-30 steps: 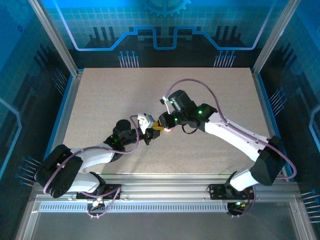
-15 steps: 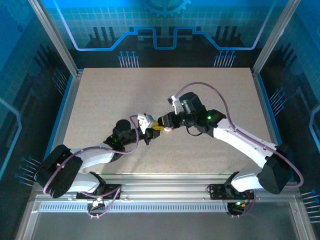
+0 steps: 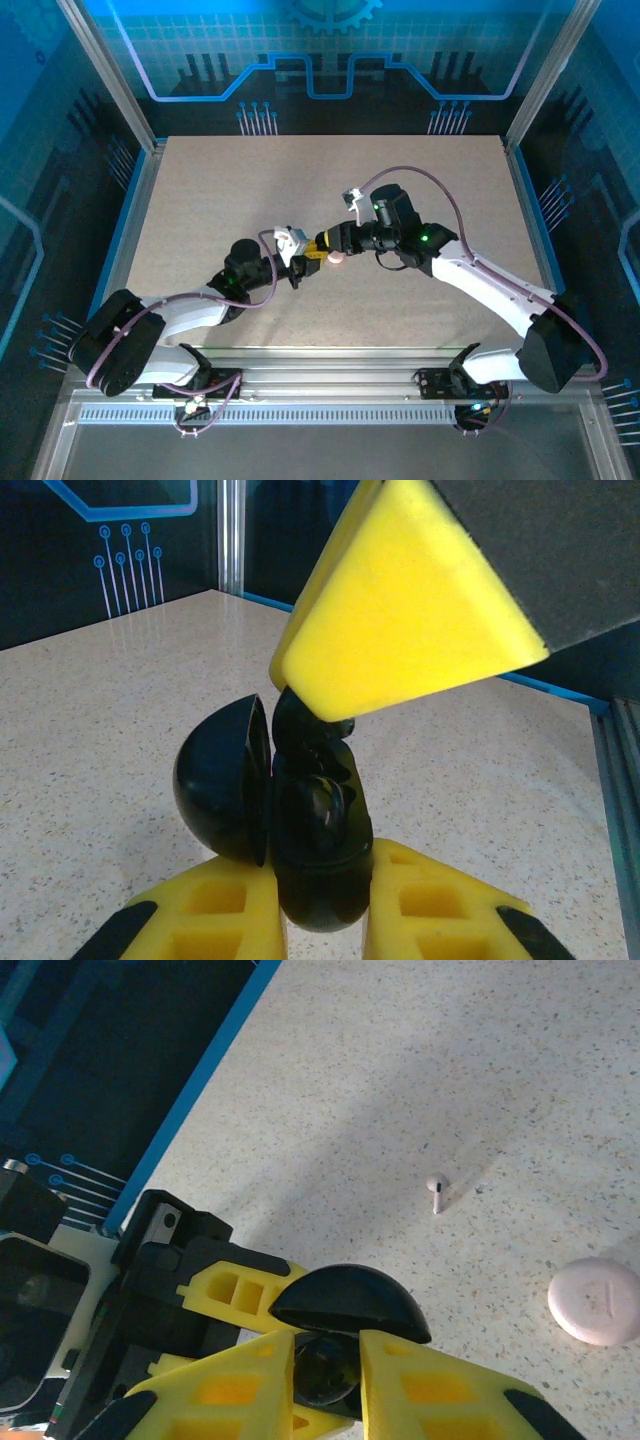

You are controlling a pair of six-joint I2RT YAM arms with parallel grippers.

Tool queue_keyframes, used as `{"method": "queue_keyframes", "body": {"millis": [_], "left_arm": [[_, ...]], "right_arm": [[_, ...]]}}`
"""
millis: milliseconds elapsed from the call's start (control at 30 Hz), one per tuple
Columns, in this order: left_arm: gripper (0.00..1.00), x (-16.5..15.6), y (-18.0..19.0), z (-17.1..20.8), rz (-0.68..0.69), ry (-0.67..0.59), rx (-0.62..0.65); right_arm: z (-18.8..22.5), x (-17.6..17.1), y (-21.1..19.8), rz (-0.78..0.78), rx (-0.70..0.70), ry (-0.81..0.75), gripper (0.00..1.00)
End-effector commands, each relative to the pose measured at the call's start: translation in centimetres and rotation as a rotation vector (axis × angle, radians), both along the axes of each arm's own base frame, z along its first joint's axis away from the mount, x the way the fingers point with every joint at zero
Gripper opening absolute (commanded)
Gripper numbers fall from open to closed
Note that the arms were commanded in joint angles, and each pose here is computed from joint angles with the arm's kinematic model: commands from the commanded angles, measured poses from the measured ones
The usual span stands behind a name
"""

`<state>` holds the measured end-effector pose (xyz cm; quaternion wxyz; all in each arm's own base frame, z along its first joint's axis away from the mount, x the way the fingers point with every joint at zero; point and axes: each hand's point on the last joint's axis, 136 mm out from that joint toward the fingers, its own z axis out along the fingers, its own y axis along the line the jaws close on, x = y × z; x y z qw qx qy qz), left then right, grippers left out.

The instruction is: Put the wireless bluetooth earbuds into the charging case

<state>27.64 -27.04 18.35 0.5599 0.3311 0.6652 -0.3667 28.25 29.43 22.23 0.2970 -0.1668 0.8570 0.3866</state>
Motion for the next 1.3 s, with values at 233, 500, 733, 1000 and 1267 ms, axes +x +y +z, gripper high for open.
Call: {"method": "queue_keyframes", "body": {"millis": [233, 500, 733, 1000, 1267], "left_arm": [[0.18, -0.1, -0.3, 2.4, -0.014, -0.064, -0.046], [0.18, 0.0, -0.3, 2.2, -0.011, -0.081, -0.031], [0.18, -0.1, -0.3, 2.4, -0.014, -0.086, -0.033], [0.18, -0.3, -0.3, 2.4, -0.024, -0.090, -0.033], [0.18, -0.4, -0.4, 2.4, -0.029, -0.096, -0.032]], "right_arm": [[0.3, -0.5, -0.7, 0.006, 0.075, 0.052, 0.23], [0.4, -0.8, -1.0, 0.017, 0.125, 0.074, 0.23], [0.3, -0.7, -1.2, 0.020, 0.172, 0.104, 0.23], [0.0, -0.2, -1.7, 0.002, 0.195, 0.150, 0.23], [0.0, 0.0, -1.7, 0.005, 0.213, 0.162, 0.23]]}}
